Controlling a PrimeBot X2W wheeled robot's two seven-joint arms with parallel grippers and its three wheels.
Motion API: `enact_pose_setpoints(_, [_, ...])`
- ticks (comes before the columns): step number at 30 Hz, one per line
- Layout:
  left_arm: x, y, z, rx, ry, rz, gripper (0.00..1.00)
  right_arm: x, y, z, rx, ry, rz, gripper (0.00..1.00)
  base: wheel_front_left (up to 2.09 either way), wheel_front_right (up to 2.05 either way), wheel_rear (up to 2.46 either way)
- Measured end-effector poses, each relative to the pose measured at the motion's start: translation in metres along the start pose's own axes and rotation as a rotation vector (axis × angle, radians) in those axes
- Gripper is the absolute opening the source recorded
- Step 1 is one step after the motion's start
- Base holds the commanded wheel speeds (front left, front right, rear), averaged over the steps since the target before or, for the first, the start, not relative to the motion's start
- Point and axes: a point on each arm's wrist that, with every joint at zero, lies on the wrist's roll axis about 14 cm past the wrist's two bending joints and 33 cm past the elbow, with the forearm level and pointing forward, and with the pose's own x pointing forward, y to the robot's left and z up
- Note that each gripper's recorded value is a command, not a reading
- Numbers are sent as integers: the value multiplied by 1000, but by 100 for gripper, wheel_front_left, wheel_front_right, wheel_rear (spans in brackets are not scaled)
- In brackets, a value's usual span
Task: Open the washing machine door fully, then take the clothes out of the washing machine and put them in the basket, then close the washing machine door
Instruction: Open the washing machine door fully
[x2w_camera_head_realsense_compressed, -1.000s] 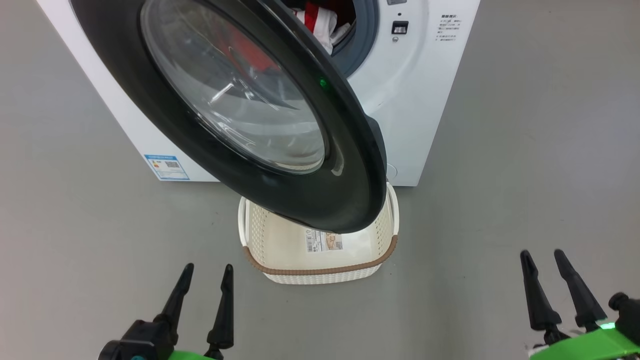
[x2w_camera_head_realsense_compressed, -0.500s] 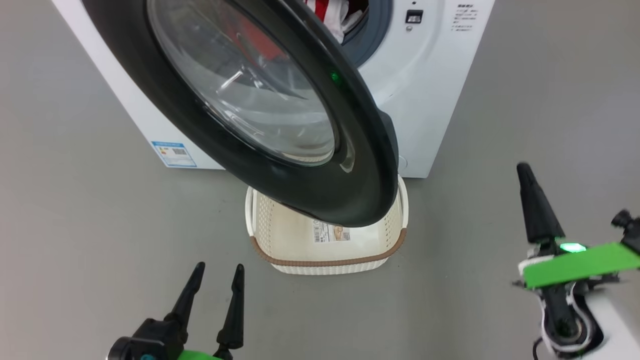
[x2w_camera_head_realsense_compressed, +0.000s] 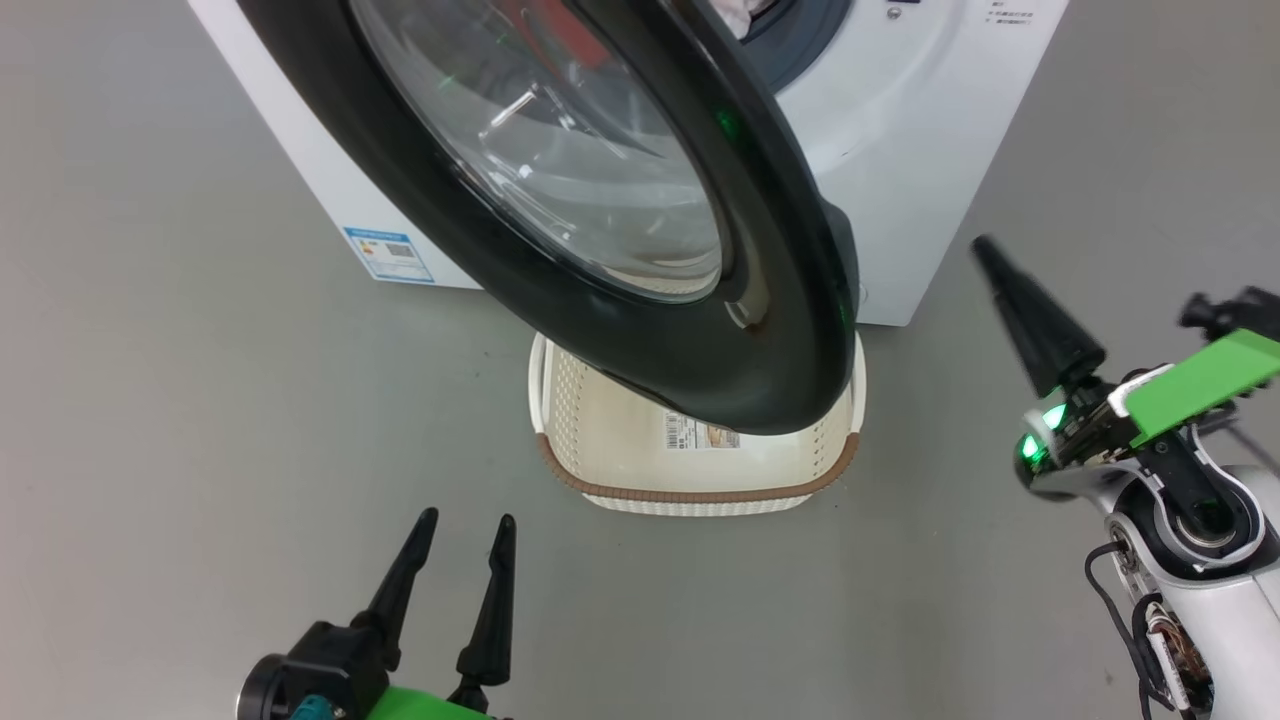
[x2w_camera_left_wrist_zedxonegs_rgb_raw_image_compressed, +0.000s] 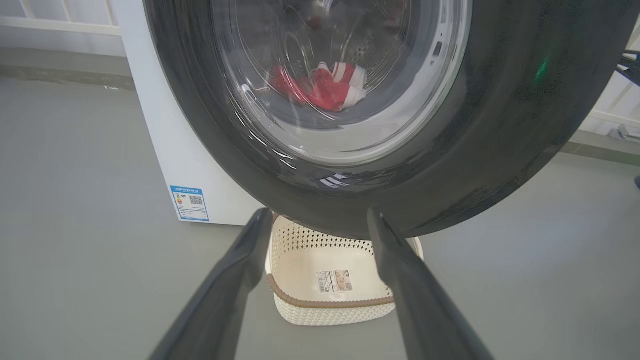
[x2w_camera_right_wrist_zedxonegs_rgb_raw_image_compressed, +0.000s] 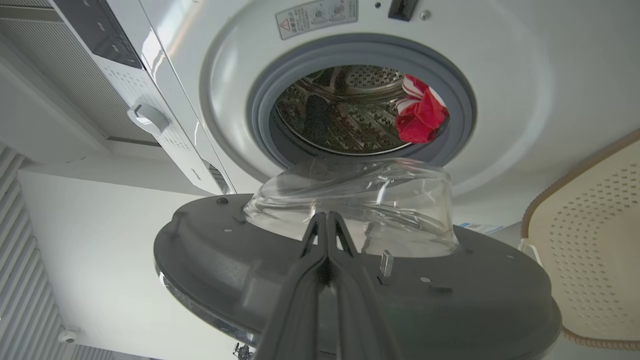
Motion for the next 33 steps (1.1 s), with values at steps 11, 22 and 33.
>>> enact_pose_setpoints(11, [1, -1, -1, -2, 3, 2, 100, 11, -18, -34, 212, 369, -37, 0, 0, 0, 0])
enact_pose_setpoints(22, [-1, 0, -3, -2, 11, 4, 100, 18, -15, -55, 251, 527, -29, 0, 0, 0, 0])
enact_pose_setpoints(33, [-4, 2, 0, -3, 2, 15, 100, 15, -16, -76, 213, 618, -45, 0, 0, 0, 0])
